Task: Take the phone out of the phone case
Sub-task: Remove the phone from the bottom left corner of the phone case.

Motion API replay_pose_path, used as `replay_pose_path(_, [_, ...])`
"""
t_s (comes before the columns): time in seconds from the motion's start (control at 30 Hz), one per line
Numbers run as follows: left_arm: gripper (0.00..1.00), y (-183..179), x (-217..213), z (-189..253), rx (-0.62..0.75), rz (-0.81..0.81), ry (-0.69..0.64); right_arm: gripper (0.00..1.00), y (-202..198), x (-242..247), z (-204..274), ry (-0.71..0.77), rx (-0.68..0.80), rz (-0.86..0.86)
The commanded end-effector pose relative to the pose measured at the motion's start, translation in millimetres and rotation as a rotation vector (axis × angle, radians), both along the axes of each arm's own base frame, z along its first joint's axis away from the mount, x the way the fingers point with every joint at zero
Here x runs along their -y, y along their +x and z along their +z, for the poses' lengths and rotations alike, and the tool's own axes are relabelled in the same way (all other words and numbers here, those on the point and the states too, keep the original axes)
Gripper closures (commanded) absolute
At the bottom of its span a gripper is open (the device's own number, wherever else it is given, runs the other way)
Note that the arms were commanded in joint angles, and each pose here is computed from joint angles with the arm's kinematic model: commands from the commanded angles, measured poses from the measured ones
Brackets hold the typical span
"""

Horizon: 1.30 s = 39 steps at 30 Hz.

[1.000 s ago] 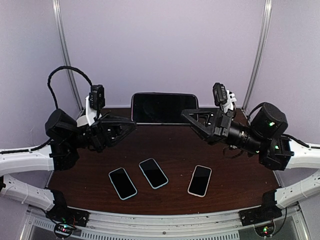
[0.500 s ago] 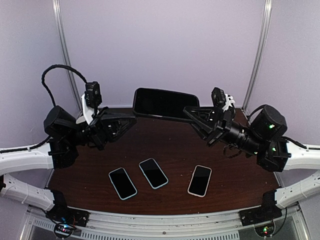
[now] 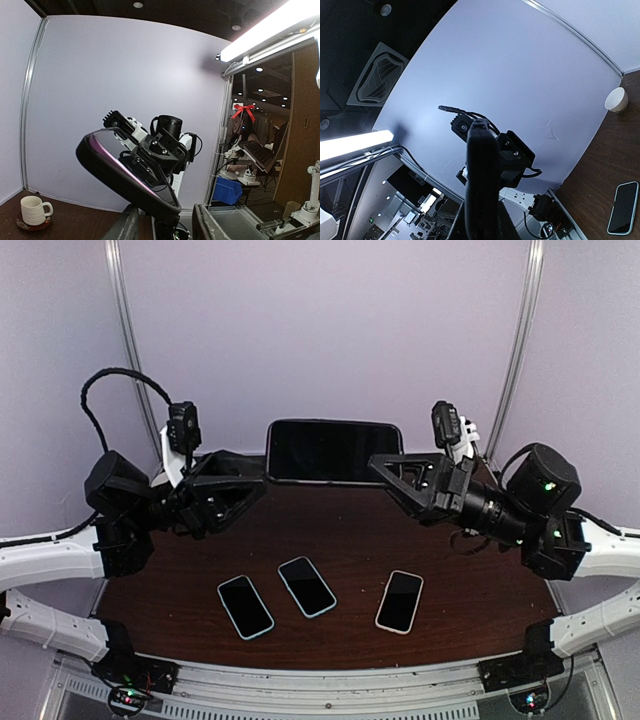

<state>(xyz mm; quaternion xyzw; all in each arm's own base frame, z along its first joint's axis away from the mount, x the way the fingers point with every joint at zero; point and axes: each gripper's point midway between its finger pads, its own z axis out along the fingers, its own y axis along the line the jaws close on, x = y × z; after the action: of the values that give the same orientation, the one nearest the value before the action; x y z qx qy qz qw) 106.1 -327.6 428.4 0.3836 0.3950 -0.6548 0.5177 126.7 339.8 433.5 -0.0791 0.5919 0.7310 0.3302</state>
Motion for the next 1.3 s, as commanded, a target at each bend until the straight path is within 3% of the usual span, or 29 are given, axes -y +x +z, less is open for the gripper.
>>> replay_pose_path(0.0, [0.63, -1, -4, 20, 0.019, 0.002, -0.046, 1.00, -9, 4, 33, 0.056, 0.135, 0.015])
replay_pose_path(0.3, [0.72, 4, 2, 20, 0.006, 0.000, -0.035, 1.00, -8, 6, 32, 0.036, 0.178, -0.003])
replay_pose_path(0.5, [0.84, 2, 4, 19, 0.027, -0.014, -0.042, 1.00, -3, 4, 26, 0.061, 0.078, 0.022])
replay_pose_path(0.63, [0.85, 1, 5, 23, 0.045, -0.022, -0.053, 1.00, -1, -1, 29, 0.135, -0.032, 0.103])
replay_pose_path(1.1, [0.93, 16, 9, 31, 0.085, 0.061, -0.032, 1.00, -14, -6, 38, 0.167, -0.099, 0.220])
replay_pose_path(1.17, [0.91, 16, 9, 32, 0.082, 0.056, -0.039, 1.00, -13, -5, 35, 0.150, -0.088, 0.203])
replay_pose_path(1.27, [0.74, 7, 5, 31, 0.093, 0.017, -0.053, 1.00, -9, 0, 33, 0.124, -0.061, 0.146])
